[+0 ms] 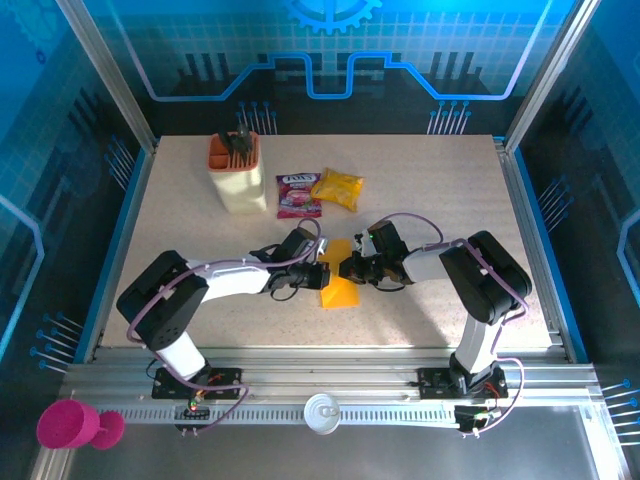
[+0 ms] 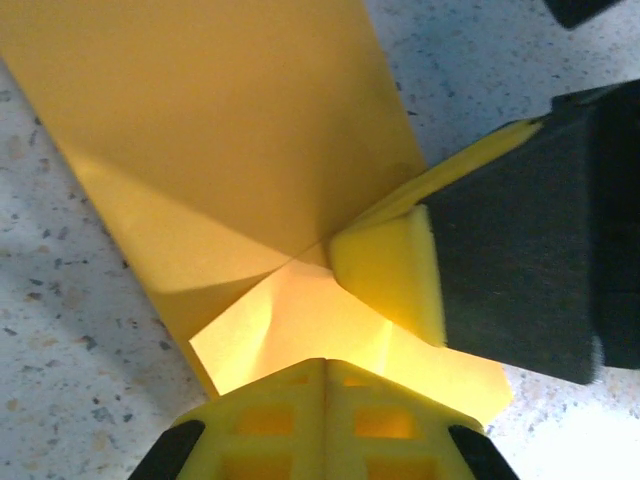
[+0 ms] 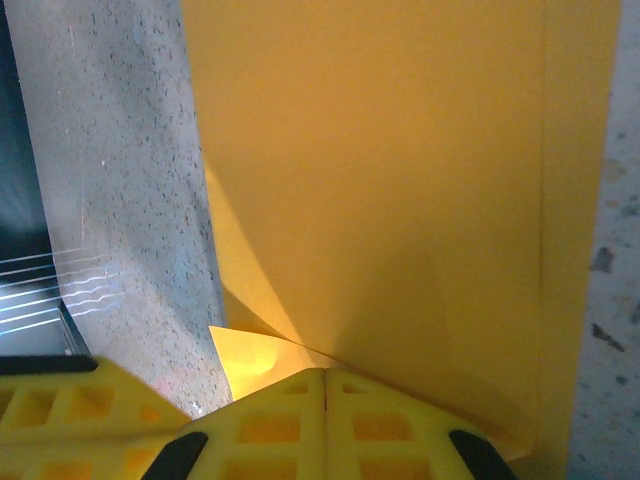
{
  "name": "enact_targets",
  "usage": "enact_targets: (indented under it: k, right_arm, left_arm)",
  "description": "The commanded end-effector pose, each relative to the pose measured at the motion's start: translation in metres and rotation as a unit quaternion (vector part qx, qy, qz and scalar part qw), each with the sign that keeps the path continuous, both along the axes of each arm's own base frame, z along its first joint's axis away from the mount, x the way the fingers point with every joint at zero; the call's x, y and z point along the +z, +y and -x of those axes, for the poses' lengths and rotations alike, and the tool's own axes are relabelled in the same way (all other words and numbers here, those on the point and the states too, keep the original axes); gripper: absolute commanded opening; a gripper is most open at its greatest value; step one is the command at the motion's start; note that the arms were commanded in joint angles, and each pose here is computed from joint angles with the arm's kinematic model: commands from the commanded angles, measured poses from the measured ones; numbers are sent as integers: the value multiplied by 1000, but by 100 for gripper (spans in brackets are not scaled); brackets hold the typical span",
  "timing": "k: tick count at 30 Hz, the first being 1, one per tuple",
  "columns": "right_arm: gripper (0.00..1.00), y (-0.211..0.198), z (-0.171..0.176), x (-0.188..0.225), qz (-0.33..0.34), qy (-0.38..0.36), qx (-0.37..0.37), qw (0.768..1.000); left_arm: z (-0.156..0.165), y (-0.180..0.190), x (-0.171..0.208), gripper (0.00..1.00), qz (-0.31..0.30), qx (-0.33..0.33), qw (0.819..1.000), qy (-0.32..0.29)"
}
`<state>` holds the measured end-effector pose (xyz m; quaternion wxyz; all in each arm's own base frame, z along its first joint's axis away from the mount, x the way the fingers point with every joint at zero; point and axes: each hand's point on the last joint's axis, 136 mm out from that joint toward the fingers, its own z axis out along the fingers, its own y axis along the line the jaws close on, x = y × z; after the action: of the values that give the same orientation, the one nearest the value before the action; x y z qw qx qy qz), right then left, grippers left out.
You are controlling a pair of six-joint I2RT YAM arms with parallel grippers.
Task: Fold a paper plane with a square sheet of paper (pick it up from the middle)
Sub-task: Fold the triangle a second time at the center of the table, then turn over the paper at the center of the table.
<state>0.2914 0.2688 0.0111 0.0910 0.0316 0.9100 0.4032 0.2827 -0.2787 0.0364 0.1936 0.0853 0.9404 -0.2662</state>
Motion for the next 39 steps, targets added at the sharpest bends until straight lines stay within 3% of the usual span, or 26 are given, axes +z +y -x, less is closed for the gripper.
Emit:
enact_targets:
  k: [1,10,15,20,27,39]
  right_arm:
    - [0,-43,26,-55,99,75,-36,992]
    - [0,-34,21,-43,78,67,-27,994]
    - [0,-18,10,0,34,23,-4,999]
    - [21,-28,15,35,51,-11,3,999]
    - [34,-50,40,25,85,1,-6,996]
    - [37,-52,62,3,98,22,-5,995]
  left_arm:
    - [-14,-4,6,0,8,-8,1000,-20]
    - [-16,-1,-13,0,-10,-9,1000,-5]
    - [-12,3,-23,0,-19,-7,1000,2]
    - [-9,5,-27,0,-19,-7,1000,5]
    - [-8,6,-26,0,-21,-10,1000,3]
    - [-8,4,-27,0,-20,-15,1000,5]
